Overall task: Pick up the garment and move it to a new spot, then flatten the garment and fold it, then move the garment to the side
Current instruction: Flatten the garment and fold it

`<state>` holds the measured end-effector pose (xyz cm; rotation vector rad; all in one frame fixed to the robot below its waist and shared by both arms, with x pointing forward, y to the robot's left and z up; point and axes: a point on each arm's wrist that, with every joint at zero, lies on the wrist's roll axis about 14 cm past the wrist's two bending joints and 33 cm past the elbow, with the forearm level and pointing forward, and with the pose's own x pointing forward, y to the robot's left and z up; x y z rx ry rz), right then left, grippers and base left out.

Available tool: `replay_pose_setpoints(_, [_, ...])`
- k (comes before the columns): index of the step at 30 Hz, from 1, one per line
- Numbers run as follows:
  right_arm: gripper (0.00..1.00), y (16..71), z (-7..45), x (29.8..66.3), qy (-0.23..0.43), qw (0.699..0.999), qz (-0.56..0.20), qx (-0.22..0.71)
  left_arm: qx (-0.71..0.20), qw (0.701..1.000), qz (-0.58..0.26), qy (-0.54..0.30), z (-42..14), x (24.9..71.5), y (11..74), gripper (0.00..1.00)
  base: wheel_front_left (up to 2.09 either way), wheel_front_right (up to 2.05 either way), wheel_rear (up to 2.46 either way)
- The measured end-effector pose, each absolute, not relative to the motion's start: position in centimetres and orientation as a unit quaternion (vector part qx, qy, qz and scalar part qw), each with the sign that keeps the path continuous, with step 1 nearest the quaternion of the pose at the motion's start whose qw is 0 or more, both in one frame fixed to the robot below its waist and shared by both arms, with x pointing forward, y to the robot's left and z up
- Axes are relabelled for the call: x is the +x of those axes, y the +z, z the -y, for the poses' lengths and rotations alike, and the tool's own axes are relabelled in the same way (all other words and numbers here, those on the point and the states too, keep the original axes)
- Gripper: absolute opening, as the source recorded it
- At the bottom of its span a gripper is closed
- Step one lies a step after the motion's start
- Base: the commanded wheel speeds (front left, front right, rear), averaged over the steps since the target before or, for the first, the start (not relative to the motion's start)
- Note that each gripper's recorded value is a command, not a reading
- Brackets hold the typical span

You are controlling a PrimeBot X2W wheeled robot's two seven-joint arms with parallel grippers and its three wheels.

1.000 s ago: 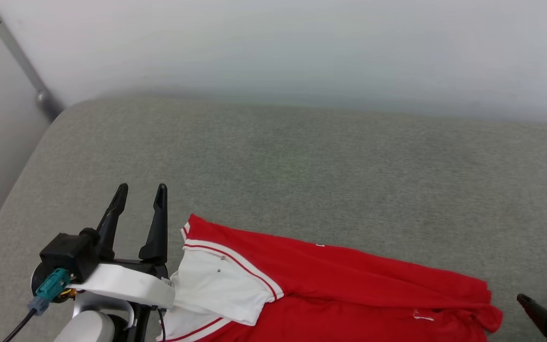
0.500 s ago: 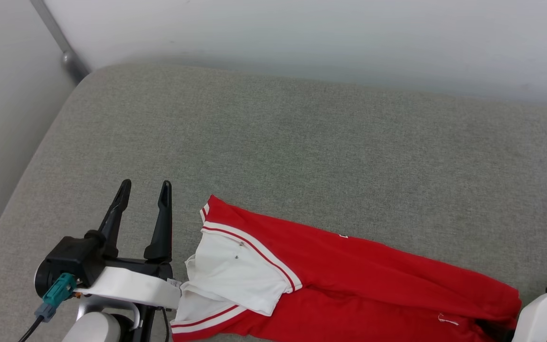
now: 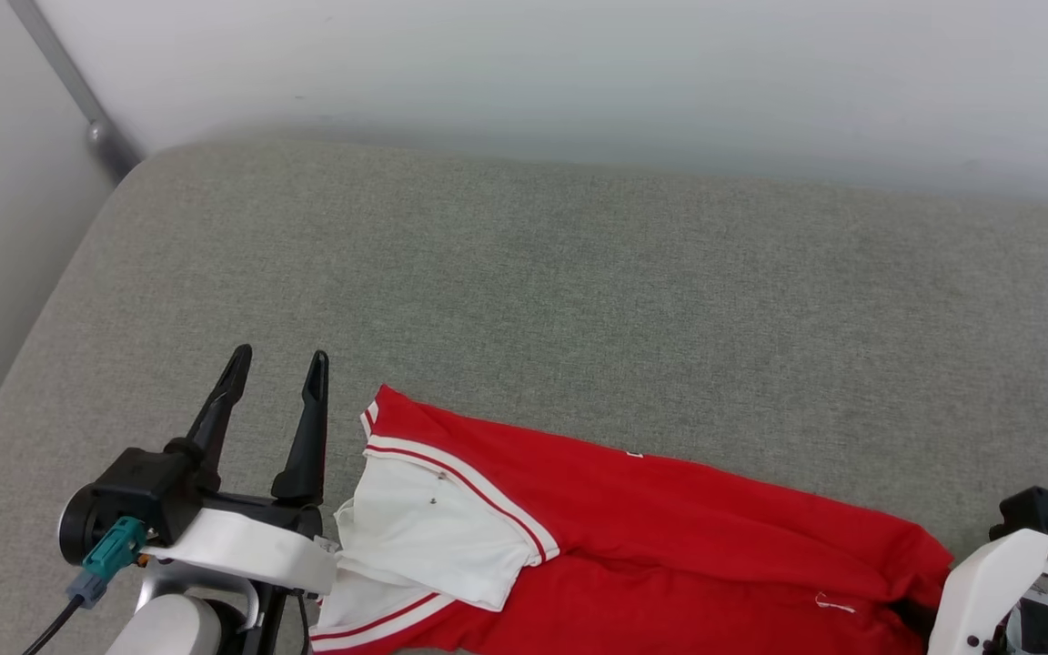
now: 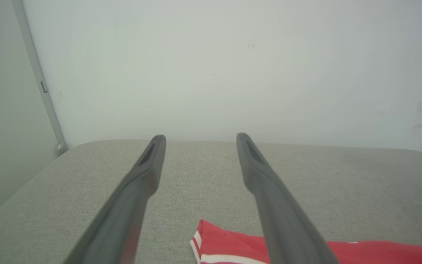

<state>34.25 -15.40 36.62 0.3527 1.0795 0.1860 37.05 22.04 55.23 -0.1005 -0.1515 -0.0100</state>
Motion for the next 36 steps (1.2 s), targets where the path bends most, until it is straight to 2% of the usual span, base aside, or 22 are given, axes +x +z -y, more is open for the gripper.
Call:
replay_pose_setpoints(7, [0.00, 39.3, 17.9, 35.5, 0.073, 0.869, -0.467, 0.148, -0.046, 0.996, 0.072, -0.012, -21.5, 37.0, 55.3, 1.00, 0.00, 0.00, 0.00])
replay_pose_setpoints(17, [0.00, 42.2, 27.2, 35.5, -0.038, 0.893, -0.421, 0.155, -0.049, 0.995, 0.076, -0.039, -19.6, 37.9, 55.8, 1.00, 0.00, 0.00, 0.00])
replay_pose_setpoints(23, [0.00, 45.1, 30.9, 35.9, -0.085, 0.908, -0.376, 0.166, -0.051, 0.995, 0.075, -0.052, -18.7, 38.5, 55.8, 1.00, 0.00, 0.00, 0.00])
replay_pose_setpoints(27, [0.00, 45.0, 28.0, 35.4, -0.047, 0.892, -0.393, 0.219, -0.052, 0.994, 0.077, -0.057, -18.3, 38.6, 56.0, 1.00, 0.00, 0.00, 0.00])
replay_pose_setpoints(36, [0.00, 44.4, 19.8, 33.6, 0.092, 0.815, -0.443, 0.361, -0.051, 0.993, 0.085, -0.060, -18.2, 37.8, 56.6, 1.00, 0.00, 0.00, 0.00])
